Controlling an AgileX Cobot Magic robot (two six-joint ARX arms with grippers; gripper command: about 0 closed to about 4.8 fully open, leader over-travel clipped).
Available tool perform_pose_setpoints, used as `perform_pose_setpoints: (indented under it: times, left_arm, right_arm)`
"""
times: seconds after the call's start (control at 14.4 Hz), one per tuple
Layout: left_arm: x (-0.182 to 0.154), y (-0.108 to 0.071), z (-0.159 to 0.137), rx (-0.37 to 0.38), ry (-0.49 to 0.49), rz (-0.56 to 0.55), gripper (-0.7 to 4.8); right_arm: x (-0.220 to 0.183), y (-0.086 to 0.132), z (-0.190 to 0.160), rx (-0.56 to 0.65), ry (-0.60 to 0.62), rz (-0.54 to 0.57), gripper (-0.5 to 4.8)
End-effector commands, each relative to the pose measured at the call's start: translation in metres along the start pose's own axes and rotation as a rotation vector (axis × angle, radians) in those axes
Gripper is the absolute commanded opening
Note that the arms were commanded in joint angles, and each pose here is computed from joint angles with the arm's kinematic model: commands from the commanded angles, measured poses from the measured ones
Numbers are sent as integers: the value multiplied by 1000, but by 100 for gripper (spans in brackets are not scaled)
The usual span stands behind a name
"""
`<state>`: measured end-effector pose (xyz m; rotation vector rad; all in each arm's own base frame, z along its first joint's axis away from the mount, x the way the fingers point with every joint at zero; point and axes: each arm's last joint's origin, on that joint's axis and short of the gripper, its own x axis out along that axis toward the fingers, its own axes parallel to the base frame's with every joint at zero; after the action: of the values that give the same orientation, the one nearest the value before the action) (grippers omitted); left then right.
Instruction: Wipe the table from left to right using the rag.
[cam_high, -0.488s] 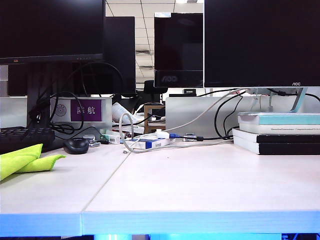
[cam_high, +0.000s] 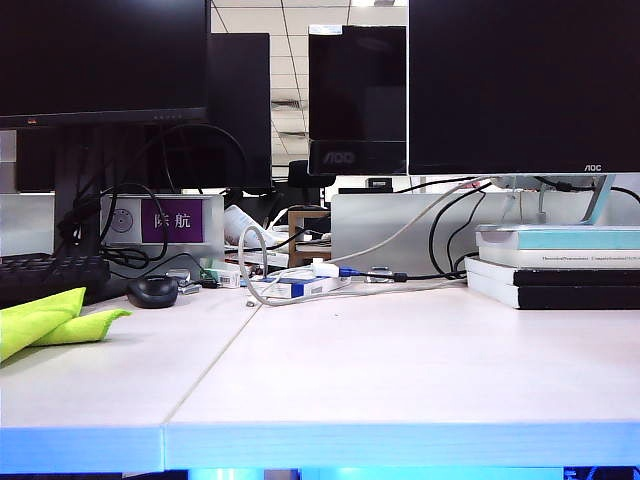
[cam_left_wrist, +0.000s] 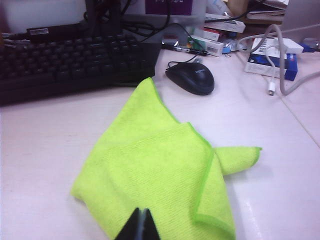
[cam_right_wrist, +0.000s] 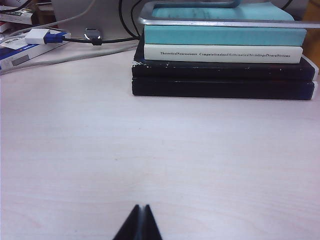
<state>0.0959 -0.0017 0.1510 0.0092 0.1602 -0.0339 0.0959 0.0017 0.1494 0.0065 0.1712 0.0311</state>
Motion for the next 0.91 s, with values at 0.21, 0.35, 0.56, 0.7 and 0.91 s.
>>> perform_pose_setpoints:
  times: [0.21,0.35,0.56,0.7,0.91]
  left_arm:
    - [-1,0,2,-96,-1,-4,-4]
    - [-5,0,13,-156,-21,-9,-4]
    - [-14,0,39,-177,-98,-7,-4]
    - [-19,1,61,-177,-145,0,-4]
    - [-22,5,101,-181,-211,111,-4]
  right_arm:
    - [-3,-2,8,107,-29,-60,-5]
    - [-10,-3,28,161,-100,-94,-5]
    - [-26,-3,62,273,-219,-109,-5]
    - [-39,-3,90,359,-283,-95,-5]
    - [-50,-2,133,345,-290,-79,-5]
